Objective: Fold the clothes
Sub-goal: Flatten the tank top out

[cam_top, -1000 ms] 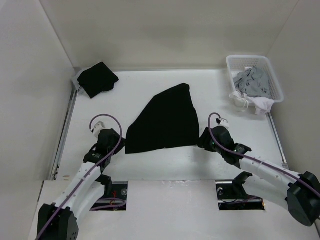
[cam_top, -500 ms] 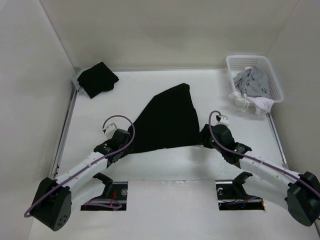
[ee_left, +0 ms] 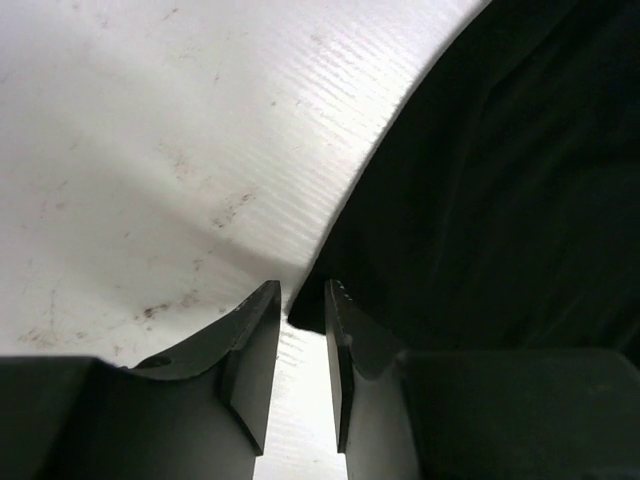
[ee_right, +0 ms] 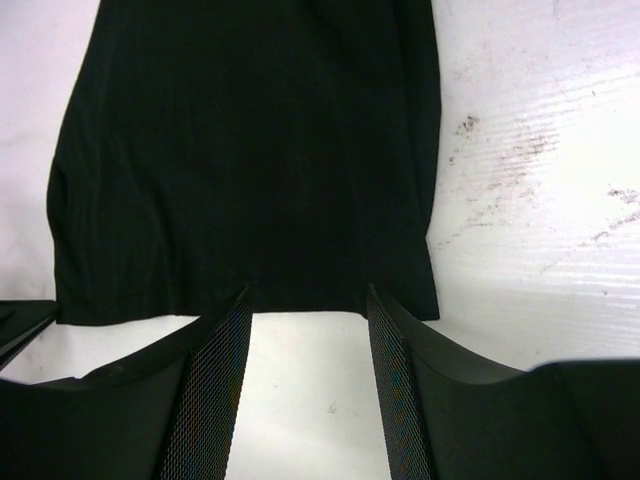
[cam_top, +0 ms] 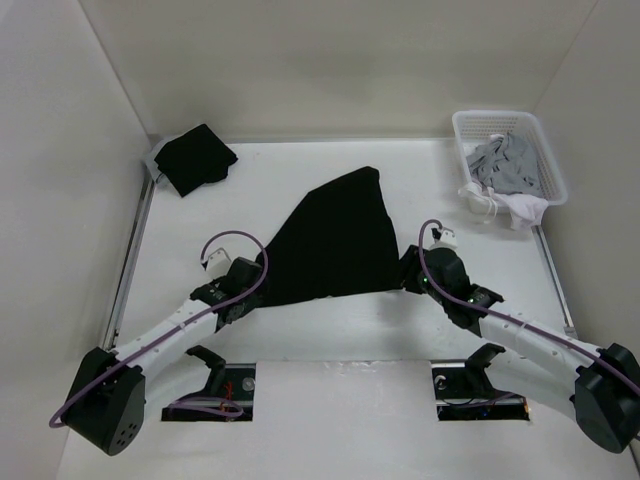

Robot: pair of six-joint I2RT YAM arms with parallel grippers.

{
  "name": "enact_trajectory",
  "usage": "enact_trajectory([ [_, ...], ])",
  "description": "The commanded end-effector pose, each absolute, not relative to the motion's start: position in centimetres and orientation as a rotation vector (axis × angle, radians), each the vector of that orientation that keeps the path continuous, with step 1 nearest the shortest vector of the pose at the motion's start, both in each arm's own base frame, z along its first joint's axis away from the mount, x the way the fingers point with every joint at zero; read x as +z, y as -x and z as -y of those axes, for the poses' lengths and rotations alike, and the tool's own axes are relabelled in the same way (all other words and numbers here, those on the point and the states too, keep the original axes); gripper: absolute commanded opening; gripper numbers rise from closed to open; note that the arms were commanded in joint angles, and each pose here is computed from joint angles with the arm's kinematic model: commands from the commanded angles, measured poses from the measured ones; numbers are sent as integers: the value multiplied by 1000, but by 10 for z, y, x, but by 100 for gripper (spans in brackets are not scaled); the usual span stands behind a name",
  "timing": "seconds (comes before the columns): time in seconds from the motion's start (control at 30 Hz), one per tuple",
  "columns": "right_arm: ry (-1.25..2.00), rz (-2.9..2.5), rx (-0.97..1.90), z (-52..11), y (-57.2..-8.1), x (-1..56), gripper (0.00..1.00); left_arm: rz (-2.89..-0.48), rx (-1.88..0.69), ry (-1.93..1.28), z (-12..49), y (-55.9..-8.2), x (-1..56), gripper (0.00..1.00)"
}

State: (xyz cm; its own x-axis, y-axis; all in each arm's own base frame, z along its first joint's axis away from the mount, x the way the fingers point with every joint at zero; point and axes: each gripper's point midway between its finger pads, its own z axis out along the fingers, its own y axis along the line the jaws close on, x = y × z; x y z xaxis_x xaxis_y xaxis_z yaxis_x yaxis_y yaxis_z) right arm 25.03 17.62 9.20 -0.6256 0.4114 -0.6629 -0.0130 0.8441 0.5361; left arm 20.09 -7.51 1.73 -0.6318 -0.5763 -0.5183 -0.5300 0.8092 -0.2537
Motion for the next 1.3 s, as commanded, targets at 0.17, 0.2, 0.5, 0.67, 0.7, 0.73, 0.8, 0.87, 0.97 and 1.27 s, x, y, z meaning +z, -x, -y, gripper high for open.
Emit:
enact_trajectory([
  [0.17, -283, -2088, 715, -185, -257, 113, 54, -2455, -127, 798, 84, -195, 9, 23],
  [0.2, -282, -2085, 716, -186, -257, 114, 54, -2458, -129, 788, 85, -195, 9, 23],
  [0.5, -302, -2083, 699, -180, -260, 113, 56, -2446, -184, 765, 90, -195, 16, 2],
  [0.67, -379, -2155, 587, -164, -262, 88, 53, -2248, -362, 699, 99, -221, 77, 0],
  [0.7, -395, -2166, 563, -161, -262, 83, 52, -2192, -382, 692, 97, -226, 93, 0],
  [0.73, -411, -2172, 536, -157, -262, 79, 52, -2142, -380, 690, 91, -231, 107, 0],
  [0.8, -420, -2188, 504, -152, -260, 73, 49, -2080, -379, 688, 83, -238, 126, 0],
  [0.87, -420, -2210, 492, -153, -259, 68, 47, -2061, -390, 689, 80, -243, 131, 0],
  [0.97, -421, -2264, 469, -156, -255, 54, 48, -2060, -416, 688, 82, -249, 126, 0],
  [1.27, -470, -2309, 442, -158, -248, 42, 48, -2034, -448, 738, 63, -263, 117, 0],
])
